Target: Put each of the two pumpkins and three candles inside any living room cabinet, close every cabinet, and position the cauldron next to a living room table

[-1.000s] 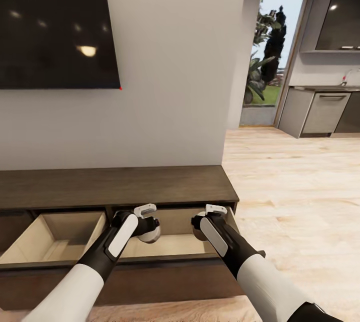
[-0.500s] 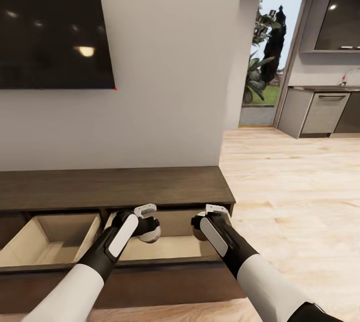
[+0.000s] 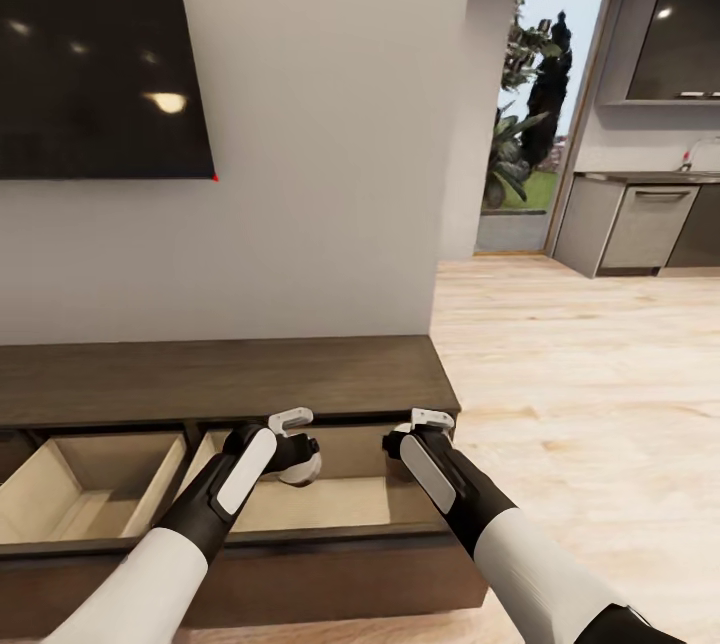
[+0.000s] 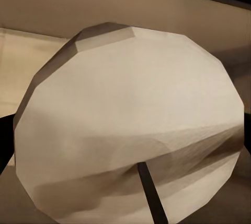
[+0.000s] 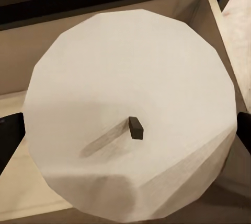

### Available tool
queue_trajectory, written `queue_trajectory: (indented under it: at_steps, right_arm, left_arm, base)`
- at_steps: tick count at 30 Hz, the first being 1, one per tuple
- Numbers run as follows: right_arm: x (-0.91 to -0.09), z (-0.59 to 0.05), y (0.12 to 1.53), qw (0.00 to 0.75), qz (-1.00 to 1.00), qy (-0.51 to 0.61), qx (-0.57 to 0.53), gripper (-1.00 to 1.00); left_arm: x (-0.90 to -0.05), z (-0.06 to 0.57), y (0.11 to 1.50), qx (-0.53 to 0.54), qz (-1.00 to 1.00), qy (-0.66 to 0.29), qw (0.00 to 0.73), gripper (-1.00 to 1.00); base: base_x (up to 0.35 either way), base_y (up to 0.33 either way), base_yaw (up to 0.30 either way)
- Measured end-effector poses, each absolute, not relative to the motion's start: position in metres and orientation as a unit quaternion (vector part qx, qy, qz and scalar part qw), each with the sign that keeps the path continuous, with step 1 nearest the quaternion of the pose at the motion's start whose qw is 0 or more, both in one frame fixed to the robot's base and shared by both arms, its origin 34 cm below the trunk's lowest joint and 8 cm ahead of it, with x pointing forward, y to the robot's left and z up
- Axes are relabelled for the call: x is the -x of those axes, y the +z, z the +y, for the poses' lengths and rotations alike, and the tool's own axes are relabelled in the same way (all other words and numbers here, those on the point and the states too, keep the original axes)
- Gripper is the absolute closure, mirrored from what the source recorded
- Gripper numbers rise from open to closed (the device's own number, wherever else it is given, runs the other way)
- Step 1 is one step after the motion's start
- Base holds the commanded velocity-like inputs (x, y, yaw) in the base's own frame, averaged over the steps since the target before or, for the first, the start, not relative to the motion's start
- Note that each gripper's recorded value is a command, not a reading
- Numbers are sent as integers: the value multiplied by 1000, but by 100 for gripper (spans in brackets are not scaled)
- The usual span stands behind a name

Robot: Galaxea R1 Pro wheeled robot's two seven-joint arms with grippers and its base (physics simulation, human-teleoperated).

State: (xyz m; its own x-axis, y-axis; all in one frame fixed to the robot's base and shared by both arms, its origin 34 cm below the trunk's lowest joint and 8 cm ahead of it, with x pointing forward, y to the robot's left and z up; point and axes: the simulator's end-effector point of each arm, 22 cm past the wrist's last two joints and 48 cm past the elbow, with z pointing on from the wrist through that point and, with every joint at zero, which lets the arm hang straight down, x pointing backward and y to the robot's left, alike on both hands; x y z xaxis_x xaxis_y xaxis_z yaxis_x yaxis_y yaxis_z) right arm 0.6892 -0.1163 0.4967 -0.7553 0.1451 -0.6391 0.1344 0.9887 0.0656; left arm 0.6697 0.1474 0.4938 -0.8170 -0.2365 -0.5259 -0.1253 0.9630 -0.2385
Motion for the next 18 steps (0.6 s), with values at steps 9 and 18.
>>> queue_trajectory:
  at_steps: [9, 18]
  right_arm:
    - [-689, -116, 497, 342, 937, 8, -74, 100]
    - [-687, -116, 490, 341, 937, 8, -75, 100]
  left_arm:
    - [-670, 147, 494, 96, 948, -97, 287, 100]
    - [-668, 148, 488, 96, 948, -97, 288, 100]
  base:
    - [2, -99, 0]
    - [0, -2, 0]
